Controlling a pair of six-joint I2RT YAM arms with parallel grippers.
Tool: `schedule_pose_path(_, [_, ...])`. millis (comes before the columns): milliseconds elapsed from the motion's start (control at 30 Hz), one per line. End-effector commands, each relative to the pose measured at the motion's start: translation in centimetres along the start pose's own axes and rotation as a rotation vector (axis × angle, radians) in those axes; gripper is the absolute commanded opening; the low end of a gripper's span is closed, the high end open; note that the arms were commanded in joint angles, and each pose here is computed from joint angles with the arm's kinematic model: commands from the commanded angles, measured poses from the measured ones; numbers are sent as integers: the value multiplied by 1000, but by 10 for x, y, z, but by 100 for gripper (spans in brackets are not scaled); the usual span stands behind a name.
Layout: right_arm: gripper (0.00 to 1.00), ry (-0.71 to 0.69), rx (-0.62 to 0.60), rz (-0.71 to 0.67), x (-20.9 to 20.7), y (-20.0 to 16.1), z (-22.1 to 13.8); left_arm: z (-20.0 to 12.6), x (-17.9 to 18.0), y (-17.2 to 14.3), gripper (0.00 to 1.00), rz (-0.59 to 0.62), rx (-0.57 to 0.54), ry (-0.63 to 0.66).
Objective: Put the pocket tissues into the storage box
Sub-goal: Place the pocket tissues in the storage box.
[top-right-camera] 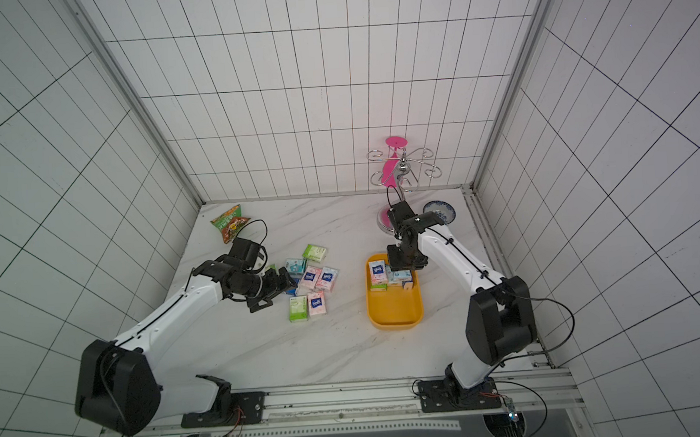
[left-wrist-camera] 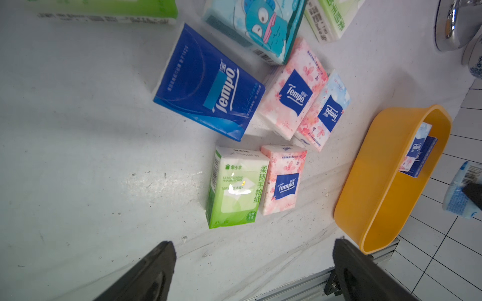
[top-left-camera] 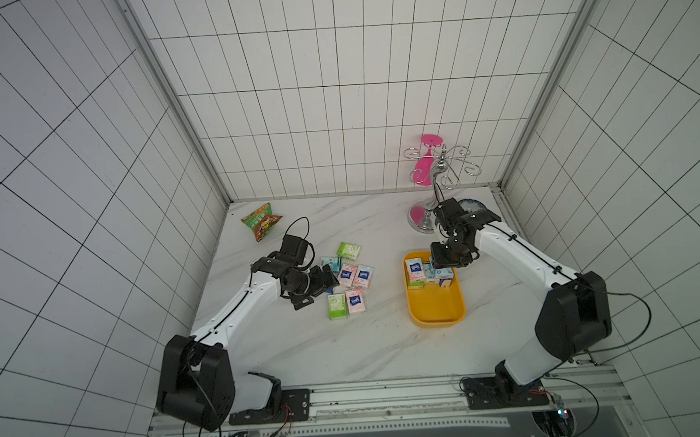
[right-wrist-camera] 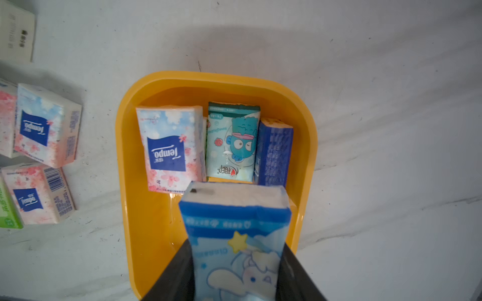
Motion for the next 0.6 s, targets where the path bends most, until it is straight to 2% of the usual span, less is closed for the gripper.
schedule_pose_path(0, [46,-12,23,10,-6,5,19,-1,-5,6,97,19,-25,-8])
schedule_pose_path(167, [47,-22,43,9,-12,19,40,-2,-2,3,98,24,-23,5])
schedule_pose_path(567, [51,15,17,33,-6,45,58,-3,4,0,97,21,-16,29])
Point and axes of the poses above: each gripper's point midway between its finger pads, its own z axis out along the fingers, its own x axis along the line the jaws close on, y = z × x, the point moved 5 cm from there along -z, back along the fingers, and after that the axes turned 8 degrees about -z, right-handed, at the moved point
